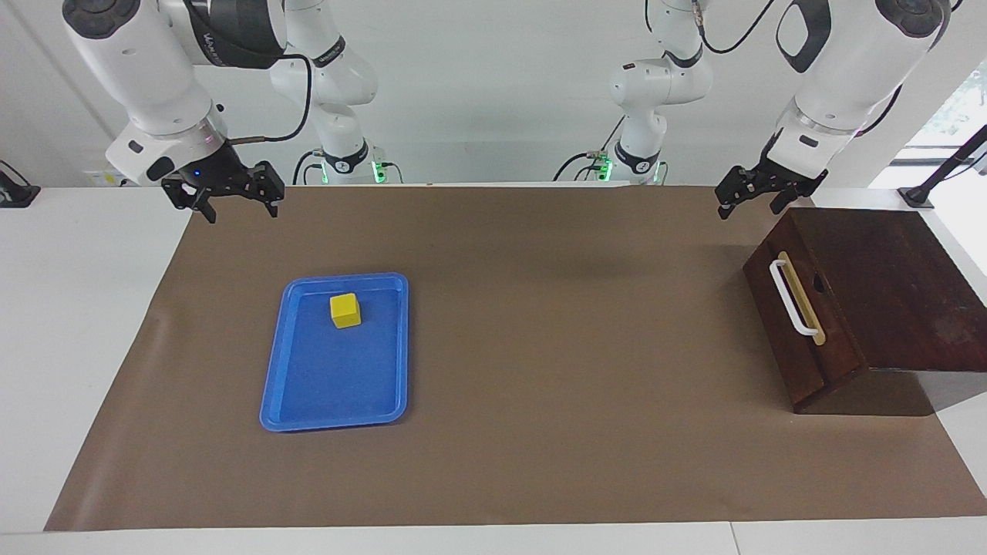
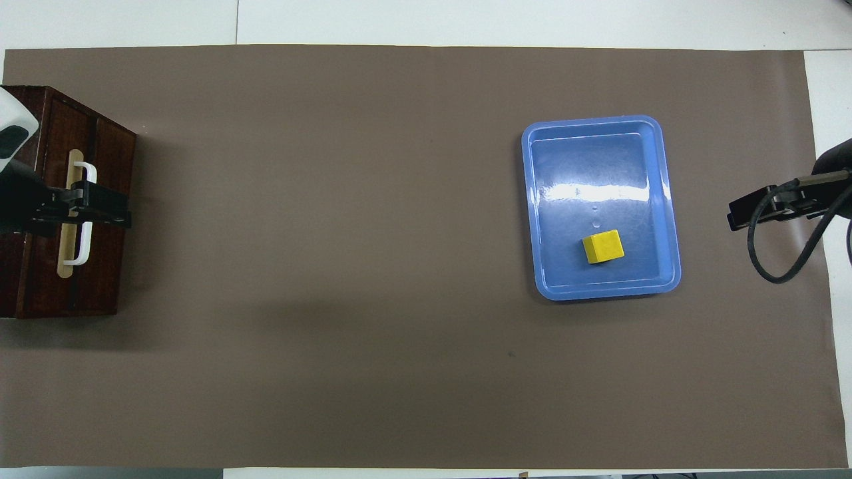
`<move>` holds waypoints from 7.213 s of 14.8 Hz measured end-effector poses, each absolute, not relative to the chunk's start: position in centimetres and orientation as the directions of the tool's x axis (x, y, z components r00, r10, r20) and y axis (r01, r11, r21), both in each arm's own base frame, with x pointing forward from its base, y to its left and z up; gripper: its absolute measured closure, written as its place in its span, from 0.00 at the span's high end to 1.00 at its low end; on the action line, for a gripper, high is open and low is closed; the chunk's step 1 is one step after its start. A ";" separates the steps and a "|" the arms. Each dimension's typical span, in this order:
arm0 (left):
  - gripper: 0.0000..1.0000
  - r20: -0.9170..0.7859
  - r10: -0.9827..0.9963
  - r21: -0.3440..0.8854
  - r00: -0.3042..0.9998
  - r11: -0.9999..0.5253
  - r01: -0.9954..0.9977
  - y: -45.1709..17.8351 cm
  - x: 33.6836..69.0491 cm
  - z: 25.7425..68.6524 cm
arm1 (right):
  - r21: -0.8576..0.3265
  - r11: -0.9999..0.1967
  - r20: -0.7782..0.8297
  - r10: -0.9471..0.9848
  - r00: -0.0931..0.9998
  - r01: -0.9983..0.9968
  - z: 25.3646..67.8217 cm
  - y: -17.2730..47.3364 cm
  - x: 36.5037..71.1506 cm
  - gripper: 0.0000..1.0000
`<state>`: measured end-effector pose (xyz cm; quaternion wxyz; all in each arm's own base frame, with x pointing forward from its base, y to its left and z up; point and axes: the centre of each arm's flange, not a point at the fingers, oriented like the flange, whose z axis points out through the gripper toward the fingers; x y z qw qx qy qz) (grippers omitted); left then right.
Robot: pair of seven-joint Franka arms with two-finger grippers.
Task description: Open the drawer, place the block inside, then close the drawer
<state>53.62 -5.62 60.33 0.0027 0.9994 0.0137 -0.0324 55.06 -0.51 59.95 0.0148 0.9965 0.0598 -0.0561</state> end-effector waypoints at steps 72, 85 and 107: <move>1.00 -0.065 0.027 0.004 0.998 -1.000 0.028 -5.6 53.6 60.3 | 0.023 -0.317 -0.785 -0.593 0.180 -0.948 25.2 -5.4 56.7 0.55; 1.00 -0.061 0.039 0.002 0.997 -0.999 0.040 -5.6 53.7 60.2 | 0.012 -0.302 -0.743 -0.641 0.194 -0.953 43.5 13.6 62.8 0.55; 1.00 0.042 -0.333 -0.408 0.942 -0.866 -0.288 -1.1 58.8 37.6 | 0.043 -0.002 -0.756 -0.654 -0.031 -0.999 46.9 32.1 59.8 0.55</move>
